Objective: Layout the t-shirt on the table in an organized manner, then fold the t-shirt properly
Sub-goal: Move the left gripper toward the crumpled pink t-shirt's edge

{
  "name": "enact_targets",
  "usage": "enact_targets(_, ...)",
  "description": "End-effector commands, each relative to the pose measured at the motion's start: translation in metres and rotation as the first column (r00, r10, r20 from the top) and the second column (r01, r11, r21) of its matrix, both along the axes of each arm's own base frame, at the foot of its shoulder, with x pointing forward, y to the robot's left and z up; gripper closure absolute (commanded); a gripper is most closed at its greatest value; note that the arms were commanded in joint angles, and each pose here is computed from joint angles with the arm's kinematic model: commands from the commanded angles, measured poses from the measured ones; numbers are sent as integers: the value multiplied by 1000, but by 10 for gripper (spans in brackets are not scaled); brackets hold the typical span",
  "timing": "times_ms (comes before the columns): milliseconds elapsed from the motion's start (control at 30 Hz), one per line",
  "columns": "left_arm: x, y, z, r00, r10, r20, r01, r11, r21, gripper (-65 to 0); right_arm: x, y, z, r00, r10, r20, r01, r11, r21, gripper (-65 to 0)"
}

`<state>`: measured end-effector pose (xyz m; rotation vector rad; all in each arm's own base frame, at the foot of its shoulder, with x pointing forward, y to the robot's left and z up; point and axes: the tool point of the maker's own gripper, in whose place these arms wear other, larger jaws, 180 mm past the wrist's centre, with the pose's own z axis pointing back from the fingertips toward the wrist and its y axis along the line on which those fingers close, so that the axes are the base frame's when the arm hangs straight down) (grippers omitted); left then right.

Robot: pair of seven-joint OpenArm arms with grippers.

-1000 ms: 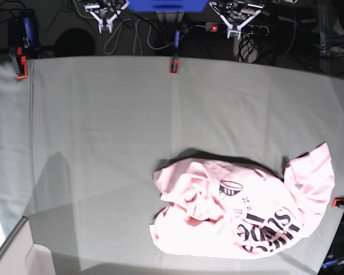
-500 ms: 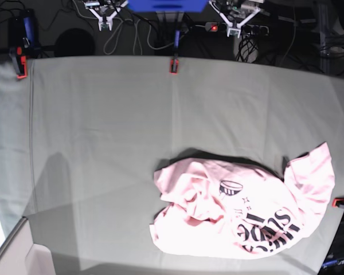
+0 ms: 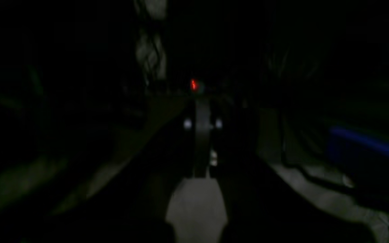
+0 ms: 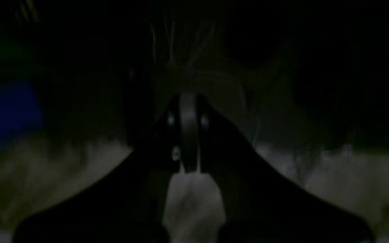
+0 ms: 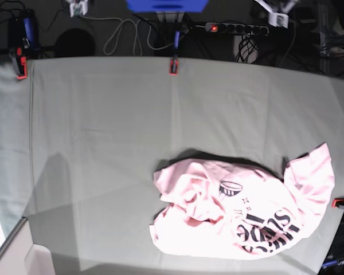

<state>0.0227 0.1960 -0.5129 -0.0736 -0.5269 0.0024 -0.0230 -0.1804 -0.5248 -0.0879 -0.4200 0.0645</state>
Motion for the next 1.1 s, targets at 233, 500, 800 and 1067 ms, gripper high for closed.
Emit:
enact_targets(233,67,17,101,955,44,295,-46,999,0,0,48,-12,84,973,-53,224,49,999,24,0)
enact_targets(500,128,46,180,810,167,562,-205,979,5,-1,114,4,139,936,-33,350,17,999,48,0)
enact_targets(800,180,45,184,808,183,560,-206,978,-23,-247,188,14,157,893,-79,443,44,995,89,0)
enact_targets(1067,224,86,209,737,281,615,-327,944,-40,-262,244,27,169,885,-136,444,75,986,152,-24)
